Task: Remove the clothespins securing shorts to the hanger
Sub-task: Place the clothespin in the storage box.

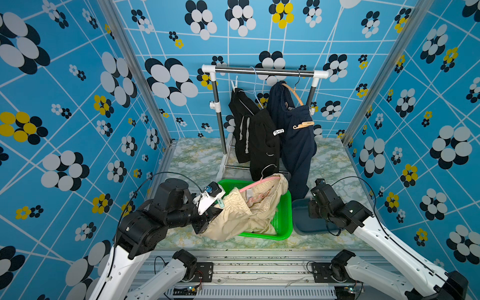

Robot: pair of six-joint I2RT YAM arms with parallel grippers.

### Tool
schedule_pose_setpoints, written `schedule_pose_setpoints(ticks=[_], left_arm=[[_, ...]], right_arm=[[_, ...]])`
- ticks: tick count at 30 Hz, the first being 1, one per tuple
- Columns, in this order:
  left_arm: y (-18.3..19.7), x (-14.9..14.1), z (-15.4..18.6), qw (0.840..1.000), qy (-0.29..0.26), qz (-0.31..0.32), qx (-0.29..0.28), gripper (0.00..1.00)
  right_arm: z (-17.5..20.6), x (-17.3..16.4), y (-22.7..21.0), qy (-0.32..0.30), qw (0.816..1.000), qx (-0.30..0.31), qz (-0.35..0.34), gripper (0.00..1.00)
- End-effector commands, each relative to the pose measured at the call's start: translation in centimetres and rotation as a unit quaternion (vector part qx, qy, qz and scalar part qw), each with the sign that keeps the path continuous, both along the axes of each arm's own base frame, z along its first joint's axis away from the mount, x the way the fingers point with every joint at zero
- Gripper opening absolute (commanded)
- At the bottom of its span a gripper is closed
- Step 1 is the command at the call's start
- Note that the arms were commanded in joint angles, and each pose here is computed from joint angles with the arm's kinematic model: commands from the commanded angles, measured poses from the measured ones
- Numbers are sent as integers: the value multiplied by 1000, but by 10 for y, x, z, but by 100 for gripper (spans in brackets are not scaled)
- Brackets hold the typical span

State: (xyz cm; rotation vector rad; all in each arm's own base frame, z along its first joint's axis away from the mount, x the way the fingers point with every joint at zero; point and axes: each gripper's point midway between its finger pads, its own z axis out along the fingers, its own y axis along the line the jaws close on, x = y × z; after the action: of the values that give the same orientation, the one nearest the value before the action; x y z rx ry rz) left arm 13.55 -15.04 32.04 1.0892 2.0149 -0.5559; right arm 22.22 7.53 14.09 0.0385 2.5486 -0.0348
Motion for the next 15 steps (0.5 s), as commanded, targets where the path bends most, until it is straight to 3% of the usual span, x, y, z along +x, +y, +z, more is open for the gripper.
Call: schedule_pose_setpoints(ticks=[1,8,15], left_arm=[[-4,-3,11,999,-23,-17,-18,0],[-11,1,15,999,-32,-32,-29,0],[-16,8,11,999,-24,-34,-26,0]], right_arm=[[-22,-9,-14,18,996,30,-85,0],[-65,0,-18,46,991,46,-120,1],[-83,26,-17,39,986,86,-137,4]])
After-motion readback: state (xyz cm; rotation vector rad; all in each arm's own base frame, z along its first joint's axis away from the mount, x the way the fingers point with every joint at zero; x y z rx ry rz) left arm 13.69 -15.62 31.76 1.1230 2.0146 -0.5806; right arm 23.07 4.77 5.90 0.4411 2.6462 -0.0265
